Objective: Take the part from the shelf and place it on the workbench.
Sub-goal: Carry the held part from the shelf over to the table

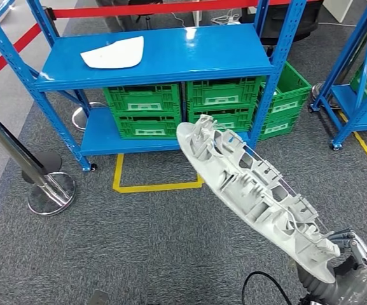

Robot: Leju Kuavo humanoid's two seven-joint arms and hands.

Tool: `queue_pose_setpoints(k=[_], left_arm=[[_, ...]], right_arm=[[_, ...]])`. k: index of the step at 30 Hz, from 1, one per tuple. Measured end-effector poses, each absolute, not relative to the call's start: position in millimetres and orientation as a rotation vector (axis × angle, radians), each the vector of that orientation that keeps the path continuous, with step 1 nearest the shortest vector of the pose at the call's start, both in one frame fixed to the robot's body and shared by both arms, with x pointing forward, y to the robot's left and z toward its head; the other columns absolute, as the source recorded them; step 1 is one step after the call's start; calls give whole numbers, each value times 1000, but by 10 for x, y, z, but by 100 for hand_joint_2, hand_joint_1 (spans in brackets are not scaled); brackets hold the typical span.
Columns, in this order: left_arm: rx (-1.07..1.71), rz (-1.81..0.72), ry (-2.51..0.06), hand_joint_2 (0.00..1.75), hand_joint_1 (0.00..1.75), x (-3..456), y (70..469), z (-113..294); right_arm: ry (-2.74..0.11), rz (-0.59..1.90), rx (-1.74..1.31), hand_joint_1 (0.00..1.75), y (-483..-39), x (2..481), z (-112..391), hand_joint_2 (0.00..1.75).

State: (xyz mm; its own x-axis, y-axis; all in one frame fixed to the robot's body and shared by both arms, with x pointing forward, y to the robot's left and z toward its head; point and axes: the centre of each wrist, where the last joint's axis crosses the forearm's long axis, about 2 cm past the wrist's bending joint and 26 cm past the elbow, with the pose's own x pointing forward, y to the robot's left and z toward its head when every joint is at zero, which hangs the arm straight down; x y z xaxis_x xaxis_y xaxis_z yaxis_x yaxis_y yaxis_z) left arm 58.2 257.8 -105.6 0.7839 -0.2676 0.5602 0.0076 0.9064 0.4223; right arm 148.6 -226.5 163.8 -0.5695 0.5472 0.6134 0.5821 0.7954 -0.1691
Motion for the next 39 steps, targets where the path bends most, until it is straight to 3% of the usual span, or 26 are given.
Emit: queue_pose_setpoints(k=[39], left_arm=[[383,-193,-698,175,0,654,2401,-1030]], right_arm=[[-2266,-137,-871,175,-2414,1268,1633,175]])
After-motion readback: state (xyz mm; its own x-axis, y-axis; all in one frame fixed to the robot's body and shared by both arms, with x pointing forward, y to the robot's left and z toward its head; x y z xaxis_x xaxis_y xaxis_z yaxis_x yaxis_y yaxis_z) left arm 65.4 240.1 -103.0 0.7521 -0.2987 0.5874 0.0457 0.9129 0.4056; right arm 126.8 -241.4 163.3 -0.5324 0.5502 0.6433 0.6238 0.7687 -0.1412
